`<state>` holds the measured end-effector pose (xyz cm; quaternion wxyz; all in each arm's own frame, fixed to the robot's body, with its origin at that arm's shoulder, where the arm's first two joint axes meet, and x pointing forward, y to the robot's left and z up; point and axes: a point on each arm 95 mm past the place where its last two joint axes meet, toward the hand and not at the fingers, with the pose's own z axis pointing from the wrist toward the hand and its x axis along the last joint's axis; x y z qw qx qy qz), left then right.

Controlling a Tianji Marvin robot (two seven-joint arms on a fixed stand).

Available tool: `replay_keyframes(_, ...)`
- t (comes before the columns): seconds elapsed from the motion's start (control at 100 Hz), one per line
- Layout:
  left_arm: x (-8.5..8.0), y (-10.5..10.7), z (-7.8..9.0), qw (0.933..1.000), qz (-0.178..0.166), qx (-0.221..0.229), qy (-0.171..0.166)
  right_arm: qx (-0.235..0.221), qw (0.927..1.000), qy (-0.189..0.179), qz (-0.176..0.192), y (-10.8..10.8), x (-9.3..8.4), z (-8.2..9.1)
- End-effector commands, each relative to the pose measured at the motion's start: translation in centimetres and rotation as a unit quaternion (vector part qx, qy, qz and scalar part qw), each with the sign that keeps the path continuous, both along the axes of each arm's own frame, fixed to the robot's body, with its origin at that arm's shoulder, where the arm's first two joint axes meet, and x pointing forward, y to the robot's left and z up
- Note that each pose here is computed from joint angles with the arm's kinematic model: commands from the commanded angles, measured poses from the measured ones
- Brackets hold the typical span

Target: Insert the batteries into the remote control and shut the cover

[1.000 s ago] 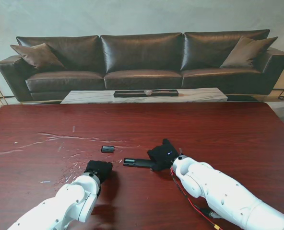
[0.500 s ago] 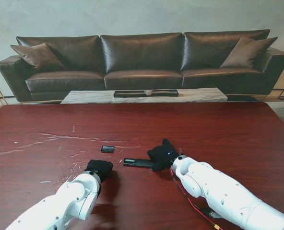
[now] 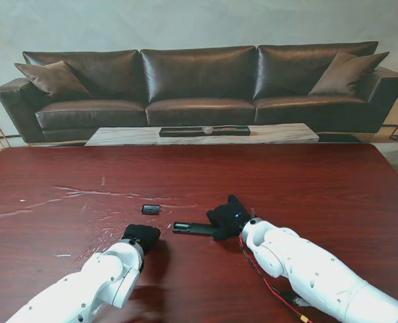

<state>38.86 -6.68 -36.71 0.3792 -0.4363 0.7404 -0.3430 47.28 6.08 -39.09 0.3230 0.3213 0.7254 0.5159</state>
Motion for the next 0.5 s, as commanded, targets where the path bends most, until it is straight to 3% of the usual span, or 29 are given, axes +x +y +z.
replay_keyframes(0.0,-1.04,0.95,-2.58,0.9993,0.007,0.015,0.034,-0.017,0.9997,0.016,-0.004,-1.08,-0.76,-1.52)
replay_keyframes(0.49,-0.35,1.04,-1.95,0.9993,-0.035,-0.01,0.006,-0.016,0.9997,0.016,-0.004,-1.16,-0.8,-1.55)
